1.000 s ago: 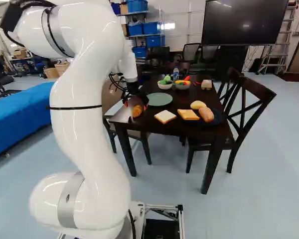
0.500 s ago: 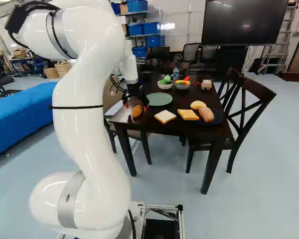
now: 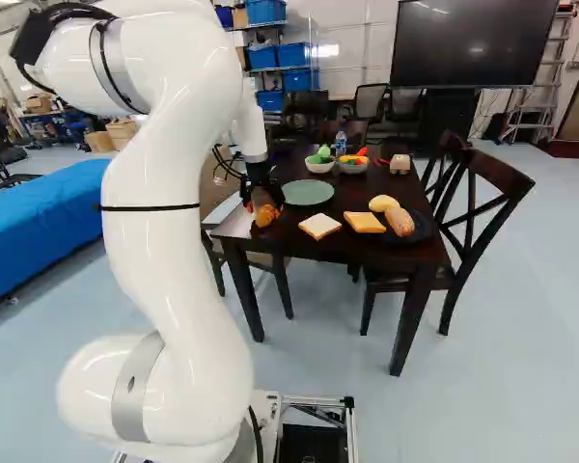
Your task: Move the croissant to the empty plate
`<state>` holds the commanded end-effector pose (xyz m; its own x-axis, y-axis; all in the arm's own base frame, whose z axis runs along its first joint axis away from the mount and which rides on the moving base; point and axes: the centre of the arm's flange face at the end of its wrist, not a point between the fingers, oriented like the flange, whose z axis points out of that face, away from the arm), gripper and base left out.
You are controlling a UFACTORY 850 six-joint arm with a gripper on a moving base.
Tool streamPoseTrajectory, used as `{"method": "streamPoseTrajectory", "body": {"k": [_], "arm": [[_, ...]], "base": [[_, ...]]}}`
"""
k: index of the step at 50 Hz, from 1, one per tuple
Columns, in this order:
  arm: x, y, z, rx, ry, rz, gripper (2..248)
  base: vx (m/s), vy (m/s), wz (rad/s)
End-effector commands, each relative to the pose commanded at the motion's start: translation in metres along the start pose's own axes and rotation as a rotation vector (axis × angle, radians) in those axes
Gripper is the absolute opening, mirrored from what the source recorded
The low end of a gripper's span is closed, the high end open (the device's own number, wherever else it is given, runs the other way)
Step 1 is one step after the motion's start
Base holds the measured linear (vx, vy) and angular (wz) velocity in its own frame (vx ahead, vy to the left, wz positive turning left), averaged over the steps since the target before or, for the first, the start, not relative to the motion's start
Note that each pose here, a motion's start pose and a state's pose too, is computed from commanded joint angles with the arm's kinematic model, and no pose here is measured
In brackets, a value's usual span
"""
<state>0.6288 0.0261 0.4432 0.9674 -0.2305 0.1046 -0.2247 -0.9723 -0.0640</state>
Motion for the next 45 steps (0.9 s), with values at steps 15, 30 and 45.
{"method": "streamPoseTrajectory", "body": {"k": [15, 30, 45], "arm": [[0.0, 0.0, 0.0, 0.0, 0.0, 0.0, 161], [0.0, 0.0, 0.0, 0.0, 0.0, 0.0, 143], [0.0, 0.0, 0.0, 0.0, 0.0, 0.0, 143]], "base": [[0.0, 0.0, 0.0], [0.0, 0.0, 0.0], [0.0, 0.0, 0.0]]}}
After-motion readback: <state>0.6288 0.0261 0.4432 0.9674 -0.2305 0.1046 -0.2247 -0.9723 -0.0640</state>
